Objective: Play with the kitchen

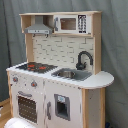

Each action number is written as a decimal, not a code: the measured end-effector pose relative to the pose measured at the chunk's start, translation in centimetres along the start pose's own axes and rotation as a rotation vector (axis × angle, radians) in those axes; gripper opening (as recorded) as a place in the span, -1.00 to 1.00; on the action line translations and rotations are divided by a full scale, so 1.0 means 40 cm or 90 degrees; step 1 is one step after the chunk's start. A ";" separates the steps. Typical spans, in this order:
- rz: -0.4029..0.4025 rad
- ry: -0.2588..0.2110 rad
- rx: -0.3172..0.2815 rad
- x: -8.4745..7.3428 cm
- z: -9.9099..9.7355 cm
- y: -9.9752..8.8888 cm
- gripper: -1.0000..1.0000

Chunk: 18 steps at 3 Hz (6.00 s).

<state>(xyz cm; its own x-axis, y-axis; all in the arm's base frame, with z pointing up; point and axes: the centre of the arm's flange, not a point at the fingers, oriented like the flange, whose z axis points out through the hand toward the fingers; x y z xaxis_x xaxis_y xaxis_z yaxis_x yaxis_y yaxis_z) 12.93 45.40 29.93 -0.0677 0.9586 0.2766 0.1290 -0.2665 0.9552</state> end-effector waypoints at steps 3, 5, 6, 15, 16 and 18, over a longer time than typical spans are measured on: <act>0.145 -0.038 -0.019 -0.091 0.076 -0.026 1.00; 0.192 -0.072 -0.024 -0.168 0.199 -0.036 1.00; 0.216 -0.075 -0.023 -0.194 0.260 -0.020 1.00; 0.284 -0.114 -0.036 -0.102 0.455 -0.033 -1.00; 0.286 -0.136 -0.051 -0.081 0.428 -0.043 -1.00; 0.291 -0.193 -0.094 -0.037 0.402 -0.063 -1.00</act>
<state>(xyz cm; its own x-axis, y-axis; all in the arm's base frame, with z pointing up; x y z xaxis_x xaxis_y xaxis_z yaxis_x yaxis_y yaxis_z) 28.60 46.24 25.43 0.2517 0.7230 0.6434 -0.0626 -0.6512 0.7563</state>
